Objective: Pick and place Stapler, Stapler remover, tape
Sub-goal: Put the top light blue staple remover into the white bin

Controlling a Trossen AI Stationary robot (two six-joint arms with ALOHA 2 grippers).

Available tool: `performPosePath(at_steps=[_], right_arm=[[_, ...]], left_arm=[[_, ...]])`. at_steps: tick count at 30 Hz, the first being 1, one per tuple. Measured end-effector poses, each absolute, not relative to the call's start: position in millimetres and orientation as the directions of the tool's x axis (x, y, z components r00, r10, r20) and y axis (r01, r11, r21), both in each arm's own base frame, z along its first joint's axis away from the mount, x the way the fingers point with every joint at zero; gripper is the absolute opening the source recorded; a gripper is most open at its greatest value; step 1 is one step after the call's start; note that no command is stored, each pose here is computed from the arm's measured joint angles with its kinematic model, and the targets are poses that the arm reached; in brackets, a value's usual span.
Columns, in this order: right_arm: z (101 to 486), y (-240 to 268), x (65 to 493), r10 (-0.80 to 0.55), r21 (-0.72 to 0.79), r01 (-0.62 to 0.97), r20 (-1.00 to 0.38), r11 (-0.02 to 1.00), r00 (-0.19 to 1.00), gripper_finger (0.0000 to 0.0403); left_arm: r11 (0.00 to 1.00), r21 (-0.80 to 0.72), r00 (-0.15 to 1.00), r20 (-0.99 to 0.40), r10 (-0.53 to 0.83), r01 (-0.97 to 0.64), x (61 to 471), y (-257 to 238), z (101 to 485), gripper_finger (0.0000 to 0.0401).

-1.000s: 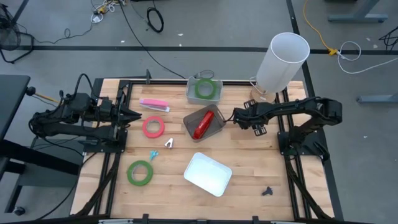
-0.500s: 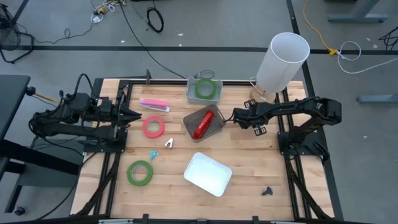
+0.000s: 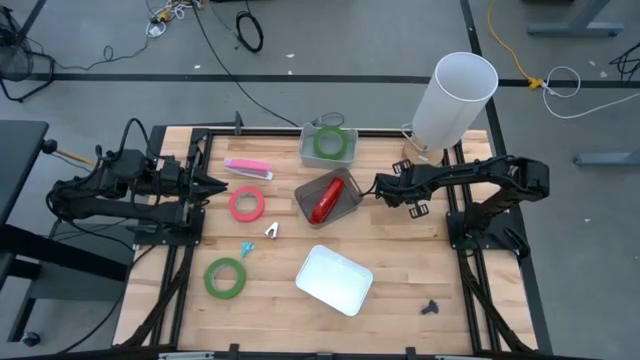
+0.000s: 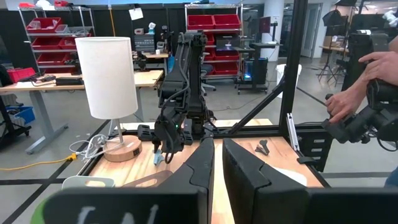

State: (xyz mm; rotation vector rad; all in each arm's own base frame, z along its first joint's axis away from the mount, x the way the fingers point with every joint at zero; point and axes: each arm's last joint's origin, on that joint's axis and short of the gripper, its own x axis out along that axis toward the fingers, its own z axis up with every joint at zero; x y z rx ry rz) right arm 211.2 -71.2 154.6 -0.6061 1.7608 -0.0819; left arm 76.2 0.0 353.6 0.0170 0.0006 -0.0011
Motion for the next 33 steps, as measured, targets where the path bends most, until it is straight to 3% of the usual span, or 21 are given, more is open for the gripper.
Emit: performPosePath(at_steps=[17, 33], right_arm=[[154.9, -71.2, 210.7, -0.442, -0.366, -0.356, -0.883, 0.86, -0.158, 0.0045], [157.7, -72.1, 211.8, -0.466, -0.387, -0.359, -0.87, 0.849, -0.163, 0.004]], left_arm=[[1.0, 0.017, 1.0, 0.0, -0.001, 0.001, 76.2, -0.1, 353.6, 0.0034], [1.0, 0.017, 1.0, -0.001, -0.001, 0.001, 76.2, 0.0, 353.6, 0.0034]])
